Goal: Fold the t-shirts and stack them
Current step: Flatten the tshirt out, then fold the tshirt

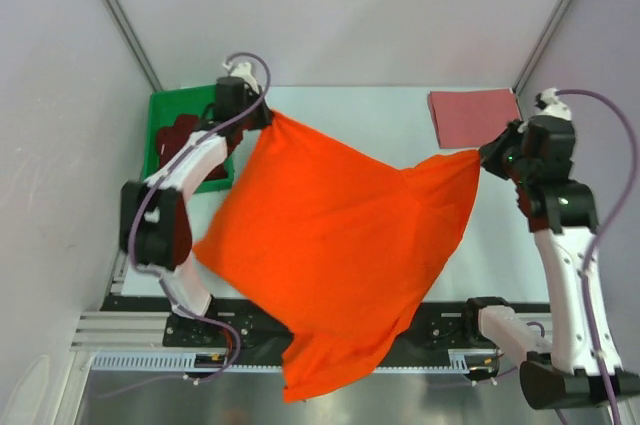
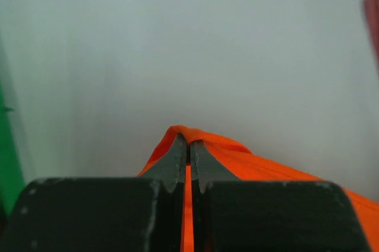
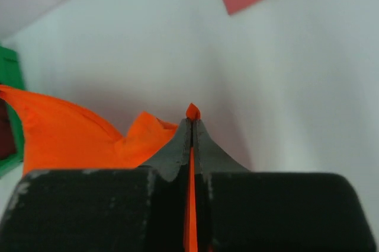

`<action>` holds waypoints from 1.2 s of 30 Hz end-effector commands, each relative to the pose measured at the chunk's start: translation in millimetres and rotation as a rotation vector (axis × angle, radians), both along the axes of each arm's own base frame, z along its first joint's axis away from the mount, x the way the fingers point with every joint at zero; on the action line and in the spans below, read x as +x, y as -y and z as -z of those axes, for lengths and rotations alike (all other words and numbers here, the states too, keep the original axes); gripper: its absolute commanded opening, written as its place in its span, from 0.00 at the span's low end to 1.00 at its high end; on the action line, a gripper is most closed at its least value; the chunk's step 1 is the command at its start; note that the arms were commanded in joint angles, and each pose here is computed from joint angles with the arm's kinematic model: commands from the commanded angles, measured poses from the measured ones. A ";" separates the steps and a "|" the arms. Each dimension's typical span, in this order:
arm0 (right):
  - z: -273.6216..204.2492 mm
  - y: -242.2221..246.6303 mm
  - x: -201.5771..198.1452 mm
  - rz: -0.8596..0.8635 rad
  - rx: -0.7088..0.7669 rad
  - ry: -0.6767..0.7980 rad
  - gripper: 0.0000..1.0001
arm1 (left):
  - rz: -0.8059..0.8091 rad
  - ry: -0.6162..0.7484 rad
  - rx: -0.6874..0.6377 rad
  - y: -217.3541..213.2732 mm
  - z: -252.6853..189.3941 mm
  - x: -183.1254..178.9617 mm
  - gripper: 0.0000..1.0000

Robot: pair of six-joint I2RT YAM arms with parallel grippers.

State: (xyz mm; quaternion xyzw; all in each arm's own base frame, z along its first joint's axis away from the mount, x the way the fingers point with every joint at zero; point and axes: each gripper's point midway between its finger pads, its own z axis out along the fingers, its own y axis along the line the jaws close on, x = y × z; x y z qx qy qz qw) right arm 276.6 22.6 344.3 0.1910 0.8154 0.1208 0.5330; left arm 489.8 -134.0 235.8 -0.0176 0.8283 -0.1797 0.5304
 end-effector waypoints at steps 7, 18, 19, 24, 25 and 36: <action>81.1 65.3 98.6 0.183 -0.091 -0.040 0.00 | 0.103 -0.047 -0.015 60.2 60.8 121.3 0.00; 143.8 75.9 167.9 0.137 -0.121 -0.158 0.00 | 0.110 -0.047 -0.066 75.8 101.2 166.5 0.00; 144.8 74.5 169.1 0.132 -0.113 -0.163 0.00 | 0.108 -0.052 -0.065 75.6 103.6 166.5 0.00; 137.4 59.3 165.6 0.118 -0.086 -0.175 0.00 | 0.097 -0.063 -0.087 69.9 110.4 171.2 0.00; 138.0 54.6 161.1 0.116 -0.078 -0.198 0.00 | 0.088 -0.061 -0.087 65.3 108.1 172.2 0.00; 133.5 -7.5 89.3 0.069 -0.005 -0.343 0.00 | 0.057 -0.113 -0.030 26.7 98.6 156.8 0.00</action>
